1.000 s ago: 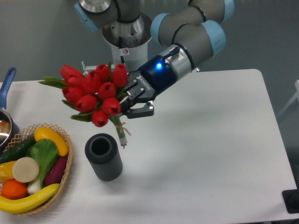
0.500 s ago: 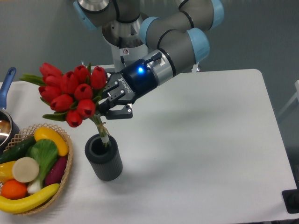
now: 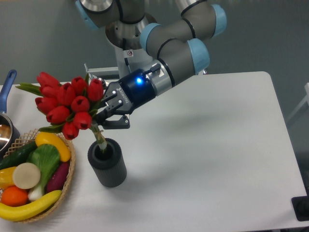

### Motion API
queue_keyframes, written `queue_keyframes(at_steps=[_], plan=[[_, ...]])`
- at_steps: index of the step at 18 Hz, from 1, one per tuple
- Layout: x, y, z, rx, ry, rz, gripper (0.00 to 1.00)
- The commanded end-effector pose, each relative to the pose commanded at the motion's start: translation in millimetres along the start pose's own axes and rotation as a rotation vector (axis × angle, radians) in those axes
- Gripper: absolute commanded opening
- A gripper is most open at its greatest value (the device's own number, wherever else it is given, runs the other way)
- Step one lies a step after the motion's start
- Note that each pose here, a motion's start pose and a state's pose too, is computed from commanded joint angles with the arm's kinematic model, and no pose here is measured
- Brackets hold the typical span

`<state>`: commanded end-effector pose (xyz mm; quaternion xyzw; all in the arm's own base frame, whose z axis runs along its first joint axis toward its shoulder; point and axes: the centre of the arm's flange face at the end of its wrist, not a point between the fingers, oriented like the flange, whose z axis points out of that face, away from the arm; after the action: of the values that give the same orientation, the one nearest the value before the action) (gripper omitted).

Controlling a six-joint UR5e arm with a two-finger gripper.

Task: Insert the flowers into the vase
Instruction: 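Lower the tulip stems into the black vase opening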

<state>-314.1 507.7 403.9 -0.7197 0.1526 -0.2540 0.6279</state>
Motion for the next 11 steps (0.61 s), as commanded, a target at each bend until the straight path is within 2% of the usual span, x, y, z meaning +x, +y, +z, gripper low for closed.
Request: queue_keyframes(at_steps=[7,11], plan=[[-11.1,30.4,9.5,-0.013,0.013,-0.048,0.24],[-15.8,41.3,11.5,-0.014,0.016,-0.043,0.25]])
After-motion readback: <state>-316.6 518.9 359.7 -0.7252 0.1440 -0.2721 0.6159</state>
